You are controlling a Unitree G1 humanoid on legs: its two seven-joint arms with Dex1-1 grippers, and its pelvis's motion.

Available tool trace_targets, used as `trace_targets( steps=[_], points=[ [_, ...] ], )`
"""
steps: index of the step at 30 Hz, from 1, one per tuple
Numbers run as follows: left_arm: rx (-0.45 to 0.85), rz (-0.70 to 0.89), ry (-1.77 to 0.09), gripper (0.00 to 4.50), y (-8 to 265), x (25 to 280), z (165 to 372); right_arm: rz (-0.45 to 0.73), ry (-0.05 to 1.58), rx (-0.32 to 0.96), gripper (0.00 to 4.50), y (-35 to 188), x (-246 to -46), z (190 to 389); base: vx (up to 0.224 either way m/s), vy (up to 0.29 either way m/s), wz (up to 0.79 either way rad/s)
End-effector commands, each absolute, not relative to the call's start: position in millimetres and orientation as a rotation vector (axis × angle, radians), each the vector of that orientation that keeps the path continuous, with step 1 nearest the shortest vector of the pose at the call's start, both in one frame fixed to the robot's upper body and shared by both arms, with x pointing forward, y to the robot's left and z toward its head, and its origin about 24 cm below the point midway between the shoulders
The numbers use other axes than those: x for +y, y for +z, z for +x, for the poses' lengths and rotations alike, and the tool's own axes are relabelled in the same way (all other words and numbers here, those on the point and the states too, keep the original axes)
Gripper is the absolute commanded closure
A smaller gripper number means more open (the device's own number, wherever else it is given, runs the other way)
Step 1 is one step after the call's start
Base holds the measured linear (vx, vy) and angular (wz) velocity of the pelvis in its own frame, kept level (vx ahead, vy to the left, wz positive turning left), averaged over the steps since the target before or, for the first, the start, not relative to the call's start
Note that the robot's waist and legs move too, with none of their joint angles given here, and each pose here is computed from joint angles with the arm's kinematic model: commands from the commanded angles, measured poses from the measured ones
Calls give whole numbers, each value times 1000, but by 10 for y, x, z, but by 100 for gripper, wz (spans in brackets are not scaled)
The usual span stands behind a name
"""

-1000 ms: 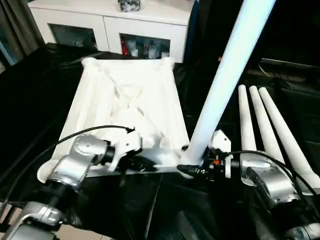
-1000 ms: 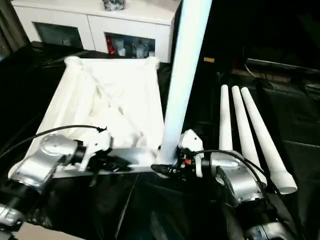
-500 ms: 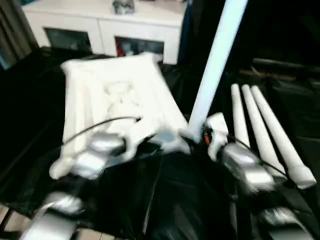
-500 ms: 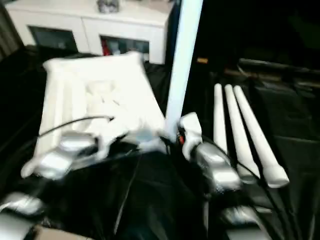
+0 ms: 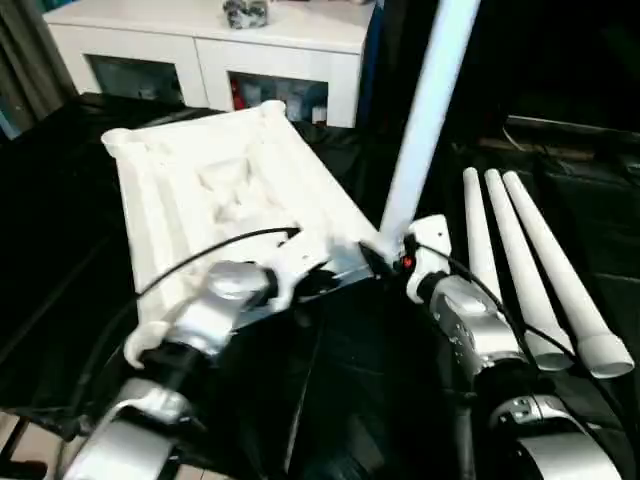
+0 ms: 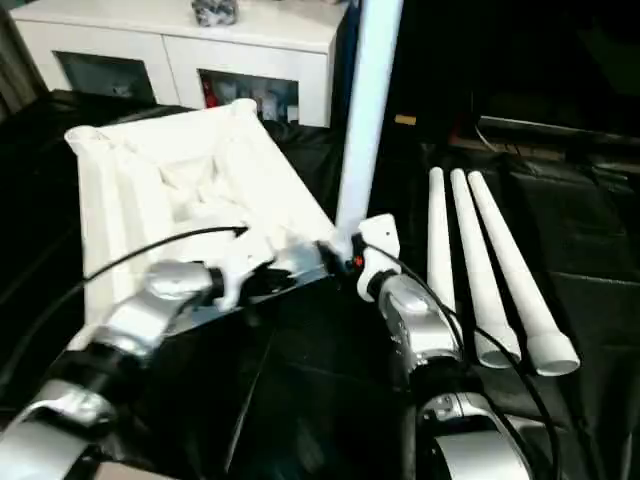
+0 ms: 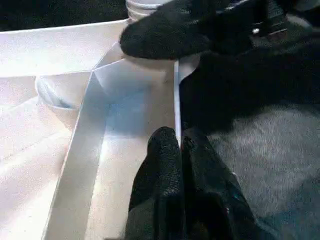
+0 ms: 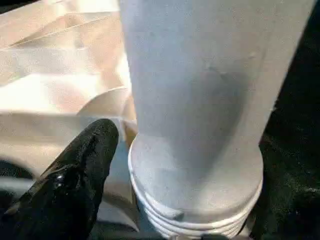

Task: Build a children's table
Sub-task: Rotate leg to tighten

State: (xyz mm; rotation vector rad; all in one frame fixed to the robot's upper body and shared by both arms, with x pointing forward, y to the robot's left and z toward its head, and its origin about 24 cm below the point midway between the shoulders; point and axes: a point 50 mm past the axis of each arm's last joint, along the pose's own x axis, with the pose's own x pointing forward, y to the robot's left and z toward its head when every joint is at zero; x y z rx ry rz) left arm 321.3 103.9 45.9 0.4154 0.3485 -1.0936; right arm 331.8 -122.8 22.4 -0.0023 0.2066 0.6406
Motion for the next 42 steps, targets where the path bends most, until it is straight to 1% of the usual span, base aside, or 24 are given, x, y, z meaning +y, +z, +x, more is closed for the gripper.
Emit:
trace_targets(
  steps=[1,5,7,10,12,14,16,17,18,20,23,25,26,28,29,31,32,33,34,35,38,40,41,42],
  points=[
    [283,384,-1207,450,501,923,3139,-21,836,192,58,233,-1023,3221,0,0,0],
    [313,363,-1331,450,532,1121,3039,-50,1077,199,58,287,-1168,3054,0,0,0],
    [321,369,-1348,450,533,1159,3025,-56,1113,208,58,293,-1194,3026,0,0,0],
    [348,391,-1400,450,532,1297,2979,-99,1236,248,58,305,-1289,2925,0,0,0],
    [367,400,-1417,450,529,1366,2958,-117,1284,272,90,306,-1329,2884,0,0,0],
    [394,397,-1445,450,526,1451,2918,-120,1348,306,93,311,-1355,2827,0,0,0],
    [399,397,-1453,450,526,1467,2907,-123,1364,314,119,313,-1357,2811,0,0,0],
    [399,397,-1453,450,526,1467,2907,-123,1364,314,119,313,-1357,2811,0,0,0],
    [410,395,-1466,450,525,1492,2887,-131,1397,332,131,308,-1352,2770,0,0,0],
    [413,389,-1468,450,526,1498,2882,-120,1399,336,146,299,-1338,2758,0,0,0],
    [401,365,-1444,450,531,1470,2894,-84,1362,335,161,264,-1299,2760,0,0,0],
    [401,371,-1407,450,520,1443,2921,-44,1285,316,164,251,-1263,2807,0,0,0],
    [406,386,-1358,450,505,1420,2964,-13,1202,301,166,239,-1233,2867,0,0,0],
    [414,399,-1311,450,492,1399,3006,9,1128,293,168,225,-1207,2920,0,0,0],
    [412,389,-1221,450,483,1340,3088,1,988,294,168,171,-1172,3014,0,0,0],
    [408,374,-1200,450,485,1315,3108,-3,949,295,169,156,-1162,3040,0,0,0],
    [395,344,-1143,450,491,1223,3165,1,824,308,169,107,-1123,3117,0,0,0],
    [395,344,-1143,450,491,1223,3165,1,824,308,170,107,-1123,3117,0,0,0],
    [386,341,-1102,450,480,1116,3199,8,713,329,170,58,-1064,3178,0,0,0],
    [375,333,-1070,450,472,1025,3219,24,656,344,170,31,-999,3207,0,0,0],
    [359,327,-1044,450,467,911,3231,26,596,345,170,23,-898,3240,0,0,0],
    [319,389,-1050,450,451,799,3214,27,589,309,170,48,-787,3258,0,0,0],
    [316,394,-1053,450,447,787,3210,27,589,306,170,50,-777,3259,0,0,0],
    [315,385,-1051,450,440,776,3206,40,588,302,135,56,-762,3265,0,0,0]
  ],
)
